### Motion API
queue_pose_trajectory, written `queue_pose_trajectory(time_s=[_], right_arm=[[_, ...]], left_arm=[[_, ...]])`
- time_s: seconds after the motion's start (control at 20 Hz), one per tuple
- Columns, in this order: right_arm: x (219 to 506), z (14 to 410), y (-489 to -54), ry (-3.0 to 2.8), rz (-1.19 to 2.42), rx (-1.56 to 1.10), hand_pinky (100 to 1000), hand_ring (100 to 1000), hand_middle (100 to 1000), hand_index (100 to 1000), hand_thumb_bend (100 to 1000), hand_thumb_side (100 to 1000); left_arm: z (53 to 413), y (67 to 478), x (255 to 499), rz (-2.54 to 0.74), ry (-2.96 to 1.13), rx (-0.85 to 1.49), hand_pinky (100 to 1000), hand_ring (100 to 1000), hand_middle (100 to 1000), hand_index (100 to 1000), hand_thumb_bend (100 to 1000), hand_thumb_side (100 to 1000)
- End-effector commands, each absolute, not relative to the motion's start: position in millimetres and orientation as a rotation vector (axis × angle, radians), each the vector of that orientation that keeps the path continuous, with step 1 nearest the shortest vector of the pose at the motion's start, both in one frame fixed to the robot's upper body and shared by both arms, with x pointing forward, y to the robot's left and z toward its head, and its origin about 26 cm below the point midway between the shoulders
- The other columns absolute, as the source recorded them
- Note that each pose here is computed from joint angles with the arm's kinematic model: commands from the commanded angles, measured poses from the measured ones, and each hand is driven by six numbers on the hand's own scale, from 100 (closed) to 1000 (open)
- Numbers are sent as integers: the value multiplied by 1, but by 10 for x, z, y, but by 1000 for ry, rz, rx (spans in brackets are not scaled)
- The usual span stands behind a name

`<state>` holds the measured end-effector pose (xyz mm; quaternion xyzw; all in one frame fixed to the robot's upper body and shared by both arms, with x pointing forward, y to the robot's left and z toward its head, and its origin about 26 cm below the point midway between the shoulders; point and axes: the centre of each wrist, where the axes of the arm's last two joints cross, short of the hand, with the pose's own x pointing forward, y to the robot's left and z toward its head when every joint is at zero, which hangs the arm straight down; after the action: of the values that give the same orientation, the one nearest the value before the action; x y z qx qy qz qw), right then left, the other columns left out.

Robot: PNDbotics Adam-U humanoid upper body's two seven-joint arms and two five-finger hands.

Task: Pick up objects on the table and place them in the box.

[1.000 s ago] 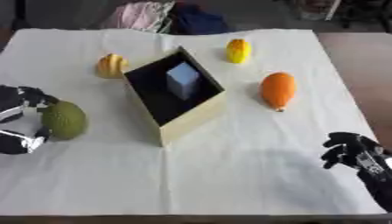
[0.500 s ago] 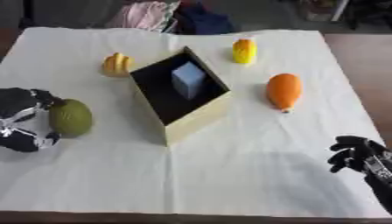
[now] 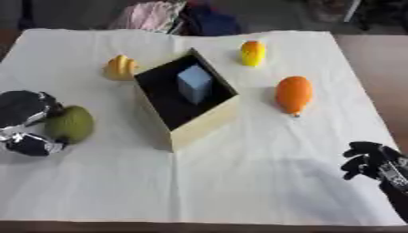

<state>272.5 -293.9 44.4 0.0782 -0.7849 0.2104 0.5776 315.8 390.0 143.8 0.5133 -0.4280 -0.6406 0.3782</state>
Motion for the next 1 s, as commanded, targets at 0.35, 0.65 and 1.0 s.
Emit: queue_pose_trajectory(time_s=[0.35, 0.65, 1.0], right_arm=[[2737, 511, -2972, -1850, 514, 169, 511, 585, 635, 770, 100, 709], [2737, 513, -2976, -1850, 517, 167, 511, 585, 635, 770, 100, 705], [2733, 497, -2968, -1843, 530, 177, 511, 585, 634, 771, 100, 700]], left_arm=[[1669, 3836, 3157, -1566, -1326, 1519, 469, 358, 292, 471, 381, 318], [2142, 3630, 3075, -1578, -1464, 1502, 470, 354, 284, 460, 337, 272], [2663, 3334, 3078, -1621, -1643, 1448, 478, 353, 285, 457, 345, 252]])
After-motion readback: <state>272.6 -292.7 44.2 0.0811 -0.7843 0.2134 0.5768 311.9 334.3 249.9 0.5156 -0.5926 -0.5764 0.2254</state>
